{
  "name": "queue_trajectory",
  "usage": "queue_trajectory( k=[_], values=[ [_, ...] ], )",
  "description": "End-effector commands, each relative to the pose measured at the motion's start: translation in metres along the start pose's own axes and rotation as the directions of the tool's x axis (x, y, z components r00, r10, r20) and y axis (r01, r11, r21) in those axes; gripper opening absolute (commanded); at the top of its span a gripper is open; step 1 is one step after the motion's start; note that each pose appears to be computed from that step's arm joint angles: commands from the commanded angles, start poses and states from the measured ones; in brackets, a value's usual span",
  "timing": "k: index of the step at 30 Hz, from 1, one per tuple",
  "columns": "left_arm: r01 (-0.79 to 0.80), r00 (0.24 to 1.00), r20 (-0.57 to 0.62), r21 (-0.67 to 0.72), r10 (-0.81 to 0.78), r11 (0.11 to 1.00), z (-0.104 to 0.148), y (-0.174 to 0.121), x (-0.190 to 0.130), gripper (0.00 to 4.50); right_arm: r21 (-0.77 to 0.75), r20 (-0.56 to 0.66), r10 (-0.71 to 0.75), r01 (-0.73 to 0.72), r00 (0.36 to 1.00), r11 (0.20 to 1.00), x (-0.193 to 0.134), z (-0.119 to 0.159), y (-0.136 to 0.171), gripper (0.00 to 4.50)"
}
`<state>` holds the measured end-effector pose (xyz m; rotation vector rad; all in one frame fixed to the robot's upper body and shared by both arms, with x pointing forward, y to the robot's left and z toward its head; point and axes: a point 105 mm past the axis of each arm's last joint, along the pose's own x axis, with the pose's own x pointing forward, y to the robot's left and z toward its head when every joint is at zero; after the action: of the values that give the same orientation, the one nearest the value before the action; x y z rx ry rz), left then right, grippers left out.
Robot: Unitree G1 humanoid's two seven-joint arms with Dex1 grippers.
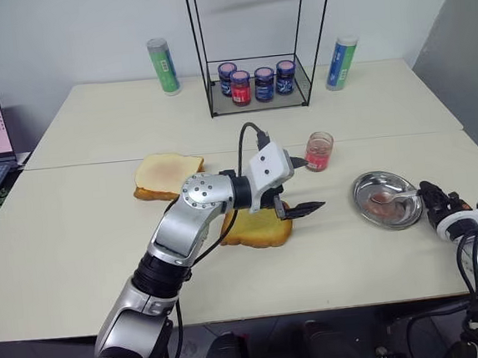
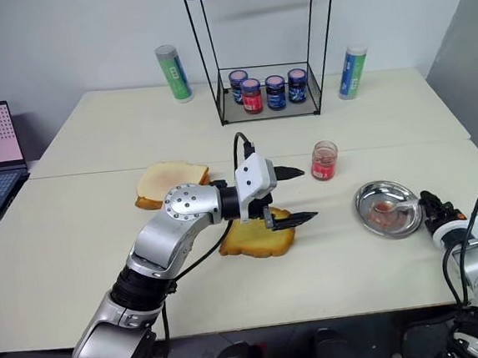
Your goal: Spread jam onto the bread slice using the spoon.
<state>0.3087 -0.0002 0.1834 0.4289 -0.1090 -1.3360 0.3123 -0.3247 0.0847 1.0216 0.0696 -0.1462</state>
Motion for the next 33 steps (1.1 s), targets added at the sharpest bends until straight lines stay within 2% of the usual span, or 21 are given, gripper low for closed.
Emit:
queue_trajectory(
  k=[1, 4, 8, 10, 12, 15, 19, 24, 28, 30, 33],
  values=[
    [-0.004, 1.0, 0.017, 0.054, 0.003, 0.999, 0.012, 0.005, -0.002, 4.5, -0.013, 0.049, 0.033, -0.032, 0.998, 0.999, -0.003, 0.012, 0.007, 0.61],
    [-0.003, 1.0, 0.006, 0.063, 0.002, 0.998, 0.01, 0.007, -0.003, 4.5, -0.014, 0.062, 0.034, -0.033, 0.998, 0.999, -0.004, 0.016, 0.006, 0.04],
    [-0.009, 1.0, 0.001, 0.06, 0.009, 0.998, 0.009, 0.009, -0.006, 4.5, -0.03, 0.077, 0.045, -0.043, 0.996, 0.999, -0.007, 0.023, 0.009, 0.04],
    [-0.029, 1.0, -0.006, 0.049, 0.029, 0.998, 0.006, 0.013, -0.01, 4.5, -0.113, 0.044, 0.06, -0.055, 0.997, 0.992, -0.007, 0.021, 0.015, 0.04],
    [-0.058, 0.998, -0.012, 0.032, 0.059, 0.998, 0.004, 0.018, -0.017, 4.5, -0.171, 0.02, 0.107, -0.102, 0.994, 0.98, -0.007, 0.021, 0.032, 0.04],
    [-0.097, 0.995, -0.032, 0.002, 0.097, 0.995, -0.002, 0.025, -0.031, 4.5, -0.252, -0.009, 0.228, -0.222, 0.974, 0.942, -0.007, 0.027, 0.076, 0.04],
    [-0.156, 0.987, -0.053, -0.047, 0.153, 0.987, -0.011, 0.032, -0.052, 4.5, -0.377, -0.055, 0.363, -0.356, 0.93, 0.855, 0.002, 0.036, 0.139, 0.04],
    [-0.291, 0.955, 0.012, -0.159, 0.297, 0.943, -0.004, 0.053, -0.066, 4.5, -0.561, -0.187, 0.442, -0.465, 0.877, 0.685, 0.028, 0.015, 0.199, 0.04],
    [-0.337, 0.936, 0.03, -0.21, 0.35, 0.918, -0.001, 0.056, -0.071, 4.5, -0.613, -0.23, 0.469, -0.502, 0.853, 0.611, 0.053, -0.002, 0.221, 0.04],
    [-0.349, 0.931, 0.027, -0.227, 0.364, 0.909, 0.0, 0.05, -0.077, 4.5, -0.662, -0.252, 0.466, -0.502, 0.848, 0.556, 0.067, -0.011, 0.226, 0.04],
    [-0.358, 0.928, 0.011, -0.238, 0.371, 0.903, -0.001, 0.041, -0.082, 4.5, -0.689, -0.265, 0.472, -0.507, 0.841, 0.517, 0.078, -0.017, 0.23, 0.04]
  ],
)
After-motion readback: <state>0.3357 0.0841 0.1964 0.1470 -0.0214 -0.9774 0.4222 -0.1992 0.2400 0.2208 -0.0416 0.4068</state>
